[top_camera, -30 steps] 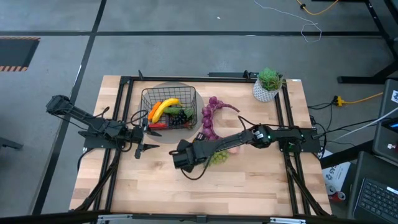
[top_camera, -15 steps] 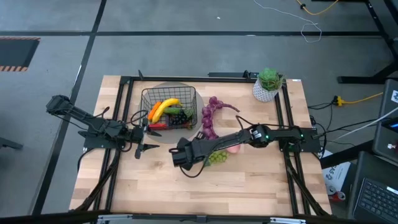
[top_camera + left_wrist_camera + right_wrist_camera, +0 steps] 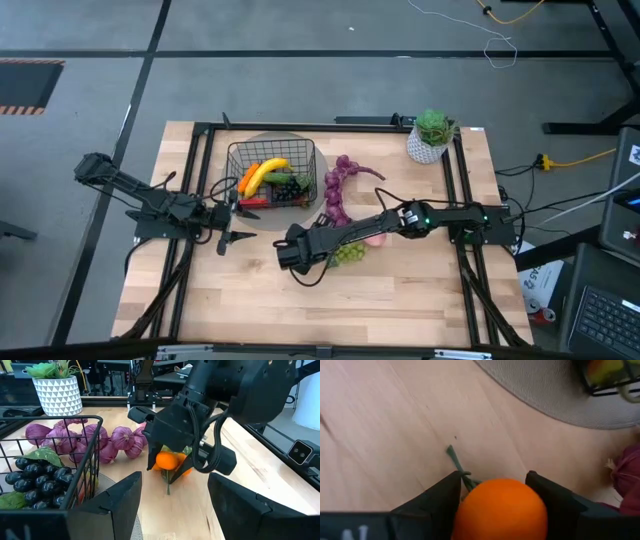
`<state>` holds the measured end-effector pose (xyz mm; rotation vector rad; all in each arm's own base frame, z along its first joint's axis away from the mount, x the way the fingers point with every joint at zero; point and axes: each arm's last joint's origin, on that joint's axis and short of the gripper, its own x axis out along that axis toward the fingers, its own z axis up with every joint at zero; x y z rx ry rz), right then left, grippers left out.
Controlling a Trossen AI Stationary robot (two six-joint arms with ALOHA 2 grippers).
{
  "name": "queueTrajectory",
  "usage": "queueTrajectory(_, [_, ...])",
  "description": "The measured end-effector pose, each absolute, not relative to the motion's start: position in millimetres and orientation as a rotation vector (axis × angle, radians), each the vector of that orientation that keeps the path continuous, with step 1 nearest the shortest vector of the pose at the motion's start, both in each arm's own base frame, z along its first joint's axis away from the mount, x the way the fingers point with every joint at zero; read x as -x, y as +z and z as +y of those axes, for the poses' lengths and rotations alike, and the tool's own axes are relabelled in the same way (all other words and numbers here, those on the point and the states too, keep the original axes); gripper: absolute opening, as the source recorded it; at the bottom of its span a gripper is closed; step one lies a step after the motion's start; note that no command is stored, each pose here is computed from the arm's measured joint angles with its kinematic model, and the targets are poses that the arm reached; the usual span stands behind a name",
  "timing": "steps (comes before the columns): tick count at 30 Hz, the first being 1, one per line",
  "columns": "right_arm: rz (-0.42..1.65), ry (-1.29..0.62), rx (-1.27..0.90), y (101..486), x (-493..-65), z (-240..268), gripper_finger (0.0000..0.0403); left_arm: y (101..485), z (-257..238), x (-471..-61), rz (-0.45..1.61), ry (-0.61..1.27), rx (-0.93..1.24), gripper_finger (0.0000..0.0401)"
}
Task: Build produce basket
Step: Put the oranges into the wire basket
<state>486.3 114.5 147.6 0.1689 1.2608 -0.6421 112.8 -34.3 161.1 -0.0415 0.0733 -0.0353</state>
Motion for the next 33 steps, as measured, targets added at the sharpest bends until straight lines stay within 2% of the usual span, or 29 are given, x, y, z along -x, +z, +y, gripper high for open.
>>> queueTrajectory(8, [1.247,-0.634,-0.181,148.2,-487.9,115.0,0.0155,161.2,-34.3,-112.8,0.073,-0.035,0.042,0.0225])
queueTrajectory(26, [1.21,-0.588,-0.306,149.4,-494.1,120.3,0.0157,161.2,-34.3,-112.8,0.073,-0.035,0.042,0.0225])
queueTrajectory(33, [1.173,-0.582,-0.337,173.3,-497.0,111.0,0.0157,161.2,-34.3,-112.8,0.073,-0.035,0.041,0.0225])
